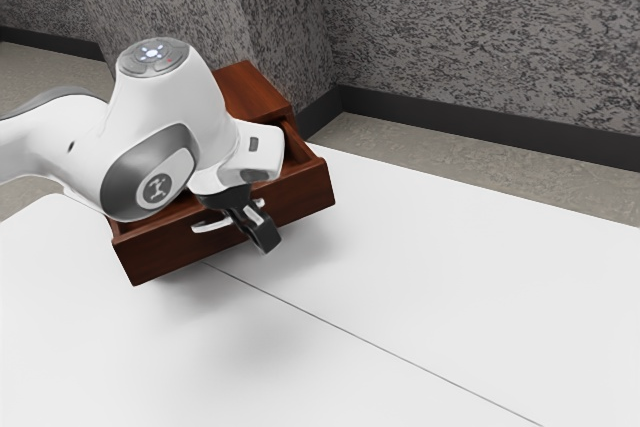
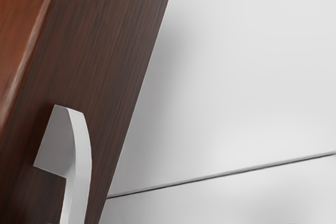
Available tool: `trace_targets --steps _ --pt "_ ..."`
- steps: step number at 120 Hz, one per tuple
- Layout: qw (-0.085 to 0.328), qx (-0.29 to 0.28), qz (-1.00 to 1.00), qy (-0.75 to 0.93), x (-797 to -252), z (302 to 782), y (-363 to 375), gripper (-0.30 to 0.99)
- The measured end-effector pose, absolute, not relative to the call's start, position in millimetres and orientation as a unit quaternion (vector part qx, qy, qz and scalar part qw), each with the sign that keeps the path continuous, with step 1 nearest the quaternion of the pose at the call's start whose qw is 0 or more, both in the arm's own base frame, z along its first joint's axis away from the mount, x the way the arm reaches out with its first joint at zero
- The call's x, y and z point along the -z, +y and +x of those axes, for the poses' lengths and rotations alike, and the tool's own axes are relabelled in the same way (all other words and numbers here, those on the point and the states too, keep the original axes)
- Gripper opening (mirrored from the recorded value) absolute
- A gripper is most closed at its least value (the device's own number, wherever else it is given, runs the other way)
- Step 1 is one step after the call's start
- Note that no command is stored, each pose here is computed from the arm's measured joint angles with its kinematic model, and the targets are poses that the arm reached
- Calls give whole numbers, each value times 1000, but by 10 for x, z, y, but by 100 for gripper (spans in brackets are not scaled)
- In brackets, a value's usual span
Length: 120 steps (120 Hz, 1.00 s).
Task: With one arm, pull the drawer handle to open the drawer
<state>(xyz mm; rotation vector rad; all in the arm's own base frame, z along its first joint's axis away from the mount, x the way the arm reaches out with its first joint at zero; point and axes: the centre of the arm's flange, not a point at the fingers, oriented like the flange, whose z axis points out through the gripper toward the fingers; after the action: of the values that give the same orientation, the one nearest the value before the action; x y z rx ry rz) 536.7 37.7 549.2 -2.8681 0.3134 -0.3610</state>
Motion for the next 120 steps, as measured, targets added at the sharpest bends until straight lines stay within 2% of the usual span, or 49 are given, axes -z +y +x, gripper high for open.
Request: trace_targets --steps 21,29,35,71,98,104,120 --pt "120 126 -980 103 -5526 5364 432 51" --pt "121 129 -979 101 -5568 5354 450 41" --pt "122 130 -979 99 -5591 5345 476 39" --pt "129 137 -978 90 -5712 5285 584 56" --pt "143 152 -973 98 -5932 5255 476 62" --pt "127 170 -974 76 -6108 5270 381 64" --pt "37 207 -975 -71 -7054 5180 30 66"
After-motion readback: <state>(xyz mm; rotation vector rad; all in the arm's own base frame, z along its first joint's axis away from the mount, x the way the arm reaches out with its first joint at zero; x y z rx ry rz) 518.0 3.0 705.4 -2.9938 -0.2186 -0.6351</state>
